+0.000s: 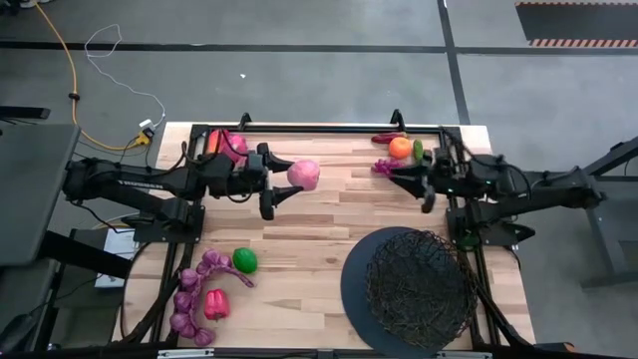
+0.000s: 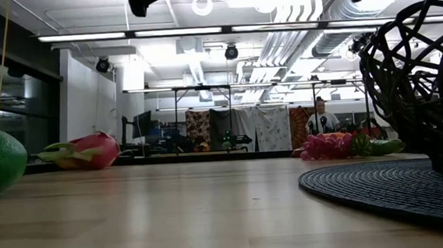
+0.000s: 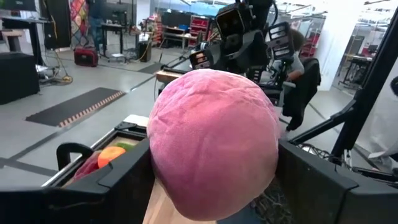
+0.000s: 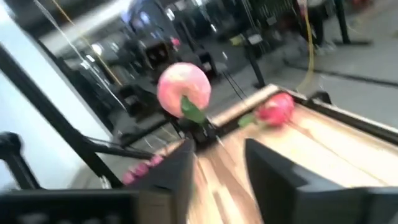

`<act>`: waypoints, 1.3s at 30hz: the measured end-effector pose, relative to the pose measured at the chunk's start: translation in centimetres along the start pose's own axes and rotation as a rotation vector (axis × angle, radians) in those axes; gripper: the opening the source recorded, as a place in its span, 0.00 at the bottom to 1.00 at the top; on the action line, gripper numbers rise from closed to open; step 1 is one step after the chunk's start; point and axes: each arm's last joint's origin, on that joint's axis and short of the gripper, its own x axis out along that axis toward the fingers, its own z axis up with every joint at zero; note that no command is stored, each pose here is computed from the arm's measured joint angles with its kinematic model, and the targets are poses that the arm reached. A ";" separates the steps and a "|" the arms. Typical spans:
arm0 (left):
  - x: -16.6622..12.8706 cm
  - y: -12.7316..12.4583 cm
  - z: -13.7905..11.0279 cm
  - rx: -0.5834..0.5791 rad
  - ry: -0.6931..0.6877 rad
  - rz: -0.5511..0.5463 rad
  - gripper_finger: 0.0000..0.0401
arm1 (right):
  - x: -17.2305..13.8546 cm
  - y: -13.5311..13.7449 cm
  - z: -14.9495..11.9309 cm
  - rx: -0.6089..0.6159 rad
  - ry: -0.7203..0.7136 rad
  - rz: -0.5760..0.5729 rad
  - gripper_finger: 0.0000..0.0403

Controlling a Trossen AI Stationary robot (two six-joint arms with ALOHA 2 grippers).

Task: Build produce basket
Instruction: Put the pink peach into the basket

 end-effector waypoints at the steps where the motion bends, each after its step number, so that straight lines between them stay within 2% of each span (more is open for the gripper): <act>1: 0.0 0.0 0.1 0.004 -0.005 -0.001 0.70 | 0.4 0.2 0.5 0.000 0.026 -0.020 0.43; 4: 0.0 0.0 0.2 0.009 -0.006 -0.001 0.70 | 1.9 1.1 1.7 -0.021 0.085 -0.063 0.61; 6: 0.0 0.0 0.2 0.008 -0.006 -0.001 0.70 | 3.1 1.6 2.5 -0.085 0.123 -0.081 0.71; 9: 0.0 0.0 0.2 -0.013 -0.005 -0.002 0.70 | 5.1 2.5 3.3 -0.244 0.201 -0.094 0.83; 12: 0.0 0.0 0.2 -0.072 -0.005 -0.004 0.70 | 7.3 3.3 3.8 -0.427 0.269 -0.094 0.90; 18: 0.0 0.0 0.2 -0.282 -0.011 0.001 0.70 | 11.7 5.1 3.9 -0.782 0.348 -0.038 0.93; 22: 0.0 0.0 0.3 -0.422 -0.020 -0.001 0.70 | 14.3 6.1 3.8 -0.930 0.365 -0.011 0.93; 28: 0.0 0.0 0.3 -0.501 -0.019 -0.002 0.70 | 17.7 6.9 3.7 -1.026 0.368 -0.071 0.93; 39: 0.0 0.1 0.2 -0.501 -0.014 0.012 0.70 | 21.0 7.2 3.2 -1.031 0.380 -0.088 0.93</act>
